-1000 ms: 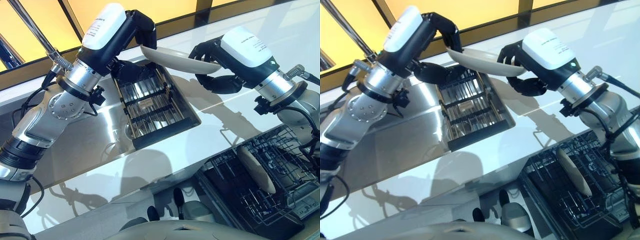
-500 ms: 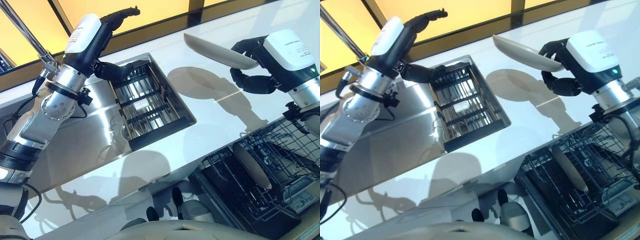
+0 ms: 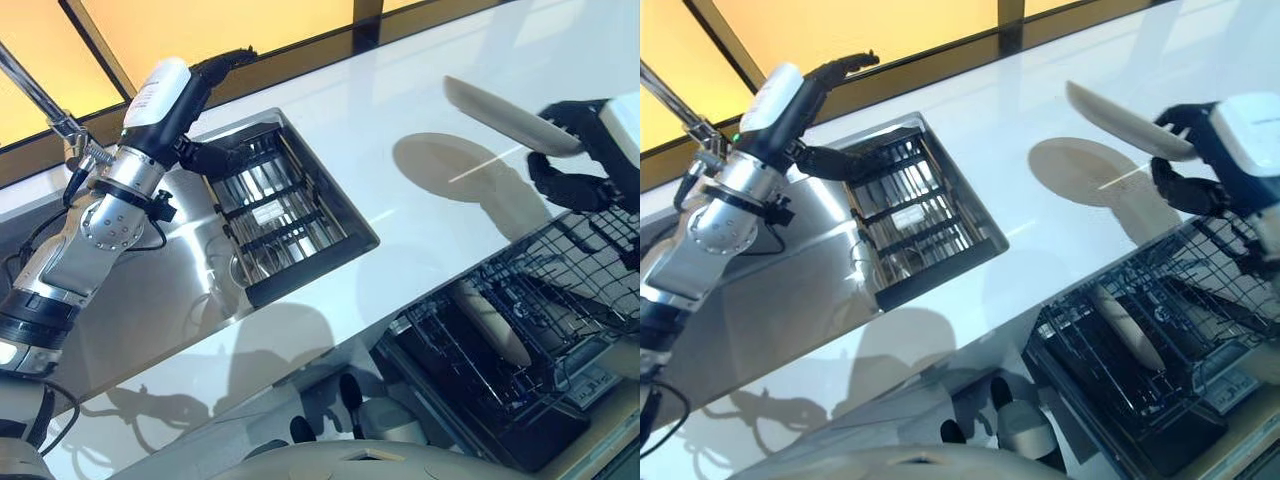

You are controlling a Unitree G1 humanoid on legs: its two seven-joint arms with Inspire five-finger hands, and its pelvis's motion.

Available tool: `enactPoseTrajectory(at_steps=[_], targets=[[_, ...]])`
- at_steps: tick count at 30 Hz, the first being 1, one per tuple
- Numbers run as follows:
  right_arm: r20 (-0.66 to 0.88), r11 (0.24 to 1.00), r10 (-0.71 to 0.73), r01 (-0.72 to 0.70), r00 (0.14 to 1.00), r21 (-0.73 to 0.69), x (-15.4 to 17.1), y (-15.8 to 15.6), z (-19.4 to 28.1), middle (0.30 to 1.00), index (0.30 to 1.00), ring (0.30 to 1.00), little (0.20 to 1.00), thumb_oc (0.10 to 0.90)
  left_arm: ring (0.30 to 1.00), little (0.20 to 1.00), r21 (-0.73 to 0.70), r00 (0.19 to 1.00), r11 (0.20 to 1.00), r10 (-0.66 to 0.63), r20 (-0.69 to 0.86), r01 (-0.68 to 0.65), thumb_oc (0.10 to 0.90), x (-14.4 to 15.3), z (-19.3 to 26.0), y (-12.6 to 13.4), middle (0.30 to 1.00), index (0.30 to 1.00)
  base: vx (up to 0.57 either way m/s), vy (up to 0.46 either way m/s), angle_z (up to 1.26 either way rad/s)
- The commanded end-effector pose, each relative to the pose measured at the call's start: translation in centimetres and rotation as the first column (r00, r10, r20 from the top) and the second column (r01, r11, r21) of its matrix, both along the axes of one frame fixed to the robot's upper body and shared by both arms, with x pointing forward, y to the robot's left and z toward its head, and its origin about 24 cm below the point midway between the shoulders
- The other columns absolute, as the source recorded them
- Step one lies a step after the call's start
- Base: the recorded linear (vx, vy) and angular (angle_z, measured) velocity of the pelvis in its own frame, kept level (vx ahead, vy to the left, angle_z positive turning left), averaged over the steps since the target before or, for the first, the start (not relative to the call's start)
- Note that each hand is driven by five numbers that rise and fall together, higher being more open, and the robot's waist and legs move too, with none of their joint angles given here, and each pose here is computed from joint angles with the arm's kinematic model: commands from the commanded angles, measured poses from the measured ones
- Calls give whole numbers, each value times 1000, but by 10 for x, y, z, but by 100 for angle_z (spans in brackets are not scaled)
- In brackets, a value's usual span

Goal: Pick up plates and place into dishwasher.

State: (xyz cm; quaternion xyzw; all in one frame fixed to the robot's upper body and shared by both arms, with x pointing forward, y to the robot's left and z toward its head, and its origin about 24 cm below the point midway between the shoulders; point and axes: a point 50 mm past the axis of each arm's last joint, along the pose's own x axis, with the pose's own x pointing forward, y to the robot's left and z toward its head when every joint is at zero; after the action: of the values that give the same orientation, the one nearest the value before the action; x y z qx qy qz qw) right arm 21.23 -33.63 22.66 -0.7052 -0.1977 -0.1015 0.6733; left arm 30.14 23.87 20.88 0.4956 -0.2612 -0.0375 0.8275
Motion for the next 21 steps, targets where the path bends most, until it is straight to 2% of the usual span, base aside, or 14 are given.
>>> enactPoseTrajectory(at_steps=[1,6,10,14,21], targets=[[283,998,-63,58,957,29,-20,-20,48,300,300,300,200,100,900,900,-103,992,993,69,103,-58,800,1,30,22,900,900,16,-27,-13],[217,978,-209,201,954,61,-35,-47,23,300,300,300,200,100,900,900,-275,994,959,92,58,-73,800,0,17,36,900,900,8,-27,-12],[179,947,-314,295,932,124,-48,-66,5,300,300,300,200,100,900,900,-332,989,938,128,72,-97,800,-3,7,42,900,900,10,-32,-6],[101,916,-393,381,914,123,-61,-78,-12,300,300,300,200,100,900,900,-319,986,940,150,75,-119,800,-7,7,45,900,900,-4,-9,0],[-14,904,-397,394,918,164,-64,-83,-30,300,300,300,200,100,900,900,-312,984,943,151,92,-115,800,-7,15,48,900,900,-4,-4,-1]])
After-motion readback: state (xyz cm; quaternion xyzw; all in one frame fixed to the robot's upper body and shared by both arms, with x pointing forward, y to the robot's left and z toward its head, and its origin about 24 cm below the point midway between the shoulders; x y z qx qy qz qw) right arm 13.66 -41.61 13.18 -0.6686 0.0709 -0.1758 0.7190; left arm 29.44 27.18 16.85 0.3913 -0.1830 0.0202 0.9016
